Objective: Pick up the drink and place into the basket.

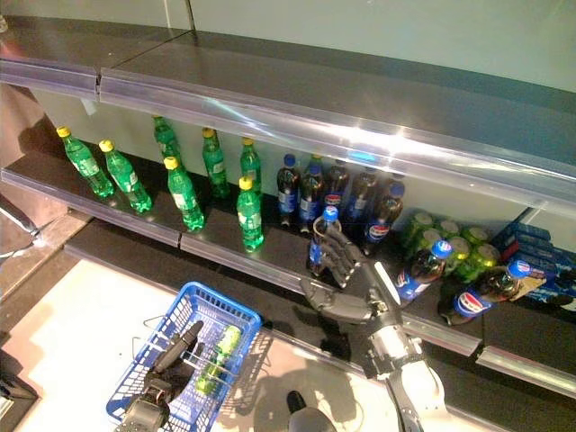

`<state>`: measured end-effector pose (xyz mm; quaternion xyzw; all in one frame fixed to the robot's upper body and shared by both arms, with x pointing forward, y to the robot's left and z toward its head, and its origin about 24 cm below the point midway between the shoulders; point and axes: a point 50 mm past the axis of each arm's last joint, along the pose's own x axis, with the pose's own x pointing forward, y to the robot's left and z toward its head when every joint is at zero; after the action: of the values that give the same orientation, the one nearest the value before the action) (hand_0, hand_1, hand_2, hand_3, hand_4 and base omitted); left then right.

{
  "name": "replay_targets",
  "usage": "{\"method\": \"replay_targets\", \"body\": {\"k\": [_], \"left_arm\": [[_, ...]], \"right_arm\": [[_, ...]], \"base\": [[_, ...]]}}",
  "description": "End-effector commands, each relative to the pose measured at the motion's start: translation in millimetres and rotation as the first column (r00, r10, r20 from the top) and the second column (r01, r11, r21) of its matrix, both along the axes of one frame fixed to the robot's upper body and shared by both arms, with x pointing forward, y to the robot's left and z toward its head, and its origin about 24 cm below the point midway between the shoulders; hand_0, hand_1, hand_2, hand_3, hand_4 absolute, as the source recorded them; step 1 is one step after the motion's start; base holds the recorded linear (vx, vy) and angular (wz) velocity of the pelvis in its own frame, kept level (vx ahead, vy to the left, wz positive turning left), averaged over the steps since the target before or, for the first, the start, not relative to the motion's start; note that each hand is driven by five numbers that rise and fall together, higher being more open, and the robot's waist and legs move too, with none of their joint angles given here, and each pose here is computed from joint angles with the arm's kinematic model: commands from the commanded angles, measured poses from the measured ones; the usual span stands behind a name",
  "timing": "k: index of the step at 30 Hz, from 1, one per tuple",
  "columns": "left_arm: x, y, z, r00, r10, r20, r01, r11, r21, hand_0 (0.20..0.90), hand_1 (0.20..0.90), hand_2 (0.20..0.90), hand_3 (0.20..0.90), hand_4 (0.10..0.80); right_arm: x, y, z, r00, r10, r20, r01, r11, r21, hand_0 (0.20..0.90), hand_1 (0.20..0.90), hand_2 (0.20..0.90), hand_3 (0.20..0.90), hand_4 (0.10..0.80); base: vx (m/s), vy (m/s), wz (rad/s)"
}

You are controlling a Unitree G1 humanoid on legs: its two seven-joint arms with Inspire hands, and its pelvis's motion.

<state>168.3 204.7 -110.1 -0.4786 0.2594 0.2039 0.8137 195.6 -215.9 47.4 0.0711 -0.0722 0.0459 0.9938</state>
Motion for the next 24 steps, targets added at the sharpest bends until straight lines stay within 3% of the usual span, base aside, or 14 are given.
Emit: {"method": "replay_targets", "body": {"k": [1, 24], "left_arm": [[50.3, 38.8, 55.3, 0.941, 0.029, 0.337, -0.078, 0.988, 0.131, 0.3, 0.3, 0.3, 0.2, 0.1], [32.2, 45.0, 47.3, 0.959, 0.026, 0.282, -0.068, 0.988, 0.14, 0.3, 0.3, 0.3, 0.2, 0.1]], "right_arm": [[-1.1, -17.5, 37.5, 0.957, -0.149, 0.249, 0.156, 0.988, -0.006, 0.9, 0.9, 0.9, 0.9, 0.8], [-2.2, -31.1, 15.8, 0.929, -0.345, 0.13, 0.361, 0.923, -0.131, 0.9, 0.9, 0.9, 0.9, 0.8]], "base": [[0.049, 0.004, -0.02], [0.059, -0.014, 0.02]]}}
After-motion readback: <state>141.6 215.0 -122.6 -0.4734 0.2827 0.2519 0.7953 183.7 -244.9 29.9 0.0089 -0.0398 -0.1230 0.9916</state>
